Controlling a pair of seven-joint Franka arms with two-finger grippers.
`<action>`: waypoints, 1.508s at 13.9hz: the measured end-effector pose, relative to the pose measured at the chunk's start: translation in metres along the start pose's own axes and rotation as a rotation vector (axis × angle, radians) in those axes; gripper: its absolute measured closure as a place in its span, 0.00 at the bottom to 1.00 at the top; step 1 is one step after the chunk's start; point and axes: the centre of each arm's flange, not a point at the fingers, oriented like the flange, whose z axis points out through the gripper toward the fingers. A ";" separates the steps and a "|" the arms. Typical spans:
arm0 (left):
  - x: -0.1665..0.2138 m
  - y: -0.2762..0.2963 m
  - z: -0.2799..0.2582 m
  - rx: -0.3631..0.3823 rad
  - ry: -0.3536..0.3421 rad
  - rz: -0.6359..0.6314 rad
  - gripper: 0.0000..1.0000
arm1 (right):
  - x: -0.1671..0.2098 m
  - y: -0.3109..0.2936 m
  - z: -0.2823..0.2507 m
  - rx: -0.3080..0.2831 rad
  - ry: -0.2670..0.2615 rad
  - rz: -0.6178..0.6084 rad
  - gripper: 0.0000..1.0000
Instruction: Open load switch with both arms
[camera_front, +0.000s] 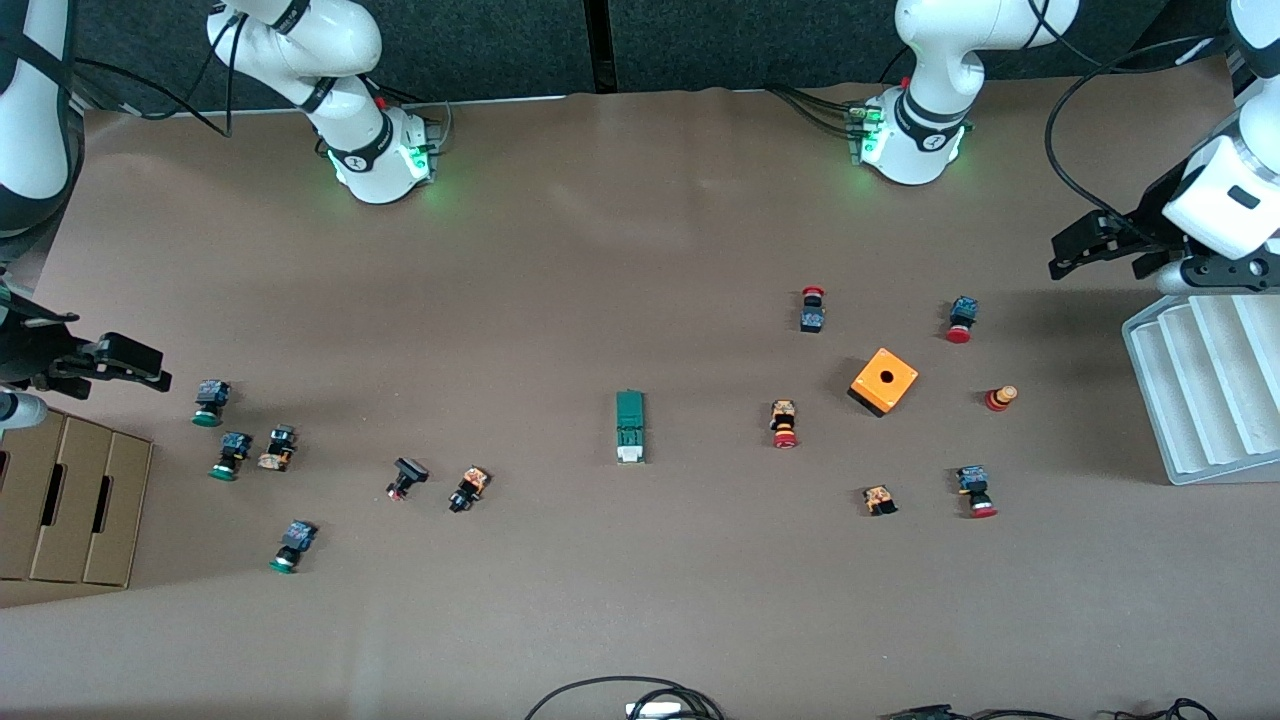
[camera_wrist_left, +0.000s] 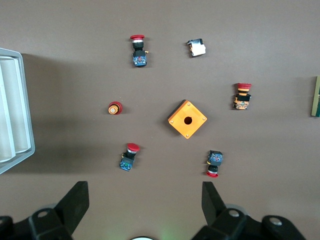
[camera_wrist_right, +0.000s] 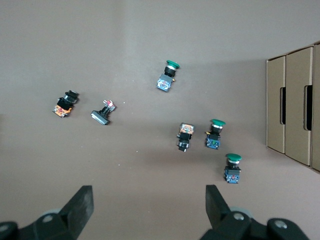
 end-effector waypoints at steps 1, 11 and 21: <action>0.000 0.000 0.000 0.000 -0.001 0.000 0.00 | 0.000 0.000 0.000 0.000 0.001 0.003 0.00; 0.001 -0.007 0.001 -0.002 -0.005 -0.012 0.00 | -0.006 -0.002 -0.001 0.006 -0.042 0.001 0.00; 0.001 -0.008 0.003 -0.002 -0.008 -0.014 0.00 | -0.004 0.000 -0.016 0.002 -0.008 0.003 0.00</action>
